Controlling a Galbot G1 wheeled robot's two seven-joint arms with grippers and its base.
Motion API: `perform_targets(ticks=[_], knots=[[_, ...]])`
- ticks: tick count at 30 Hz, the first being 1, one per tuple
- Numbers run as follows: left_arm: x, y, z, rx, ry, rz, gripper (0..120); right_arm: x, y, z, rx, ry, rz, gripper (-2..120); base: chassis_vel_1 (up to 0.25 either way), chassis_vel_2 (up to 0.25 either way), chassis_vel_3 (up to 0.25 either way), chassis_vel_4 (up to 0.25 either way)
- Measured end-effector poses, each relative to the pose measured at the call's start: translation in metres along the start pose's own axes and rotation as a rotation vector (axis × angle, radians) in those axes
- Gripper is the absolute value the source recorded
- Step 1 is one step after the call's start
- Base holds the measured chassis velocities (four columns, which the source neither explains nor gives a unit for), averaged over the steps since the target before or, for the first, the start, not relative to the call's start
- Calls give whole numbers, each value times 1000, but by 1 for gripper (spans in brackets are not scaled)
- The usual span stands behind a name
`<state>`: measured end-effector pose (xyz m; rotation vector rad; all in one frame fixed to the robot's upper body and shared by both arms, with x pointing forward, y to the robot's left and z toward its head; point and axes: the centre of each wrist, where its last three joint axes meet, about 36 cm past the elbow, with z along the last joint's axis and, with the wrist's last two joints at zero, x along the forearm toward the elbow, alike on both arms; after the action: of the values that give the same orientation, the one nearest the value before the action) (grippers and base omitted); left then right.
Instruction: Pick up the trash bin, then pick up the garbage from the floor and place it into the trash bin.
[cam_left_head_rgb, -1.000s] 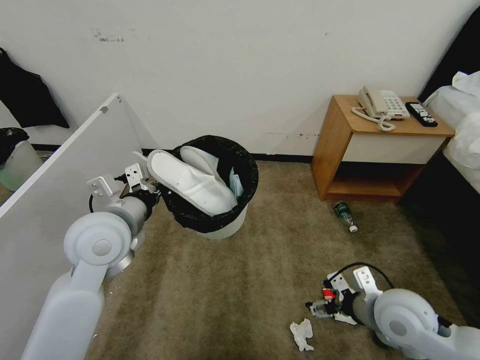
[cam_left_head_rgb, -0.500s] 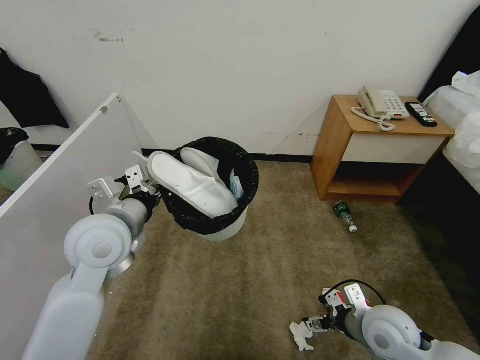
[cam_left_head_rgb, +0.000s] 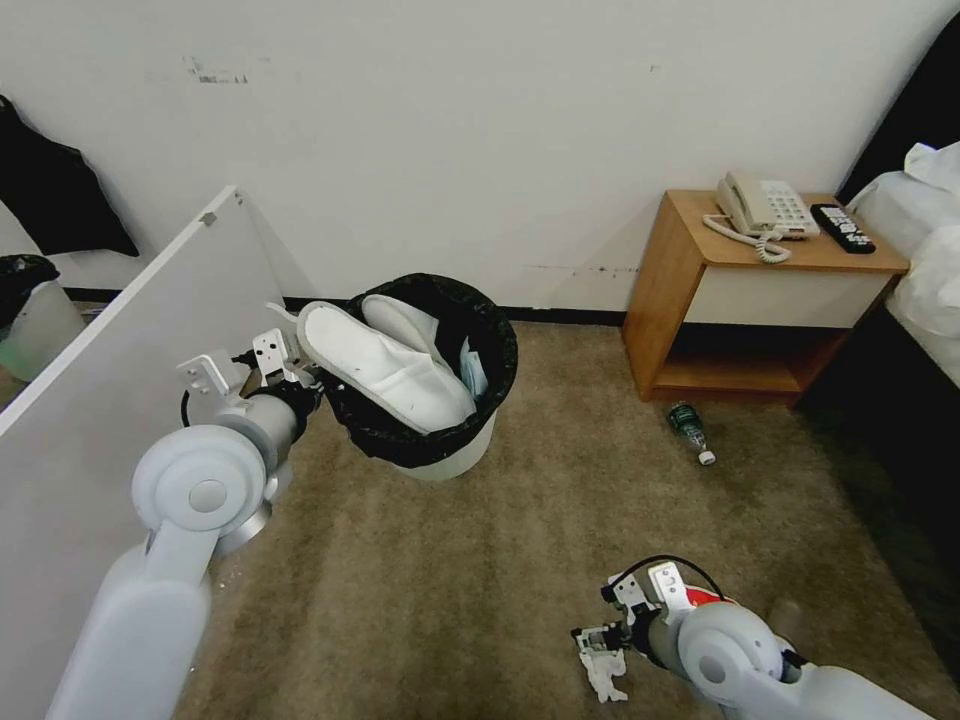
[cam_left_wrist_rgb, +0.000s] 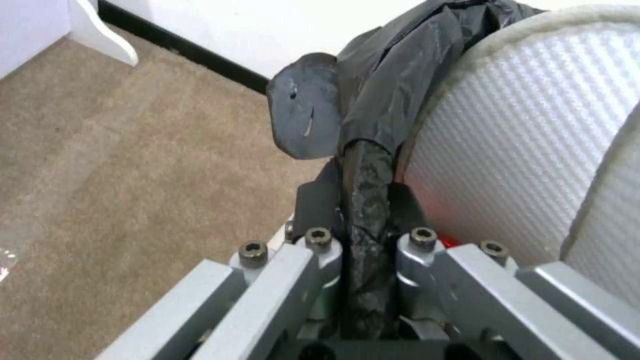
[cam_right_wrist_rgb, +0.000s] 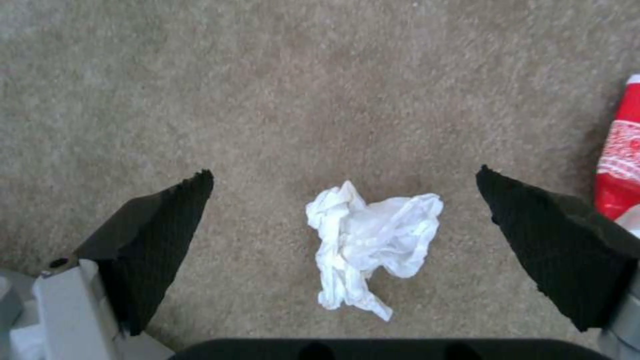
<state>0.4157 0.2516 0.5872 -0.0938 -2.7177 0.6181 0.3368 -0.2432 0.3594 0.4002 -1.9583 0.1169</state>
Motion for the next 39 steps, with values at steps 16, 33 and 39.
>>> perform_targets(ticks=[16, 33, 39], knots=[[-5, 2, -1, 6, 4, -3, 4, -17, -14, 16, -6, -5, 28, 100, 0, 0, 0, 0], [-3, 1, 0, 6, 2, -1, 4, -36, -9, 18, 1, -3, 24, 100, 0, 0, 0, 0], [-2, 1, 0, 5, 1, -2, 4, -39, -9, 27, -1, 16, 28, 100, 0, 0, 0, 0]])
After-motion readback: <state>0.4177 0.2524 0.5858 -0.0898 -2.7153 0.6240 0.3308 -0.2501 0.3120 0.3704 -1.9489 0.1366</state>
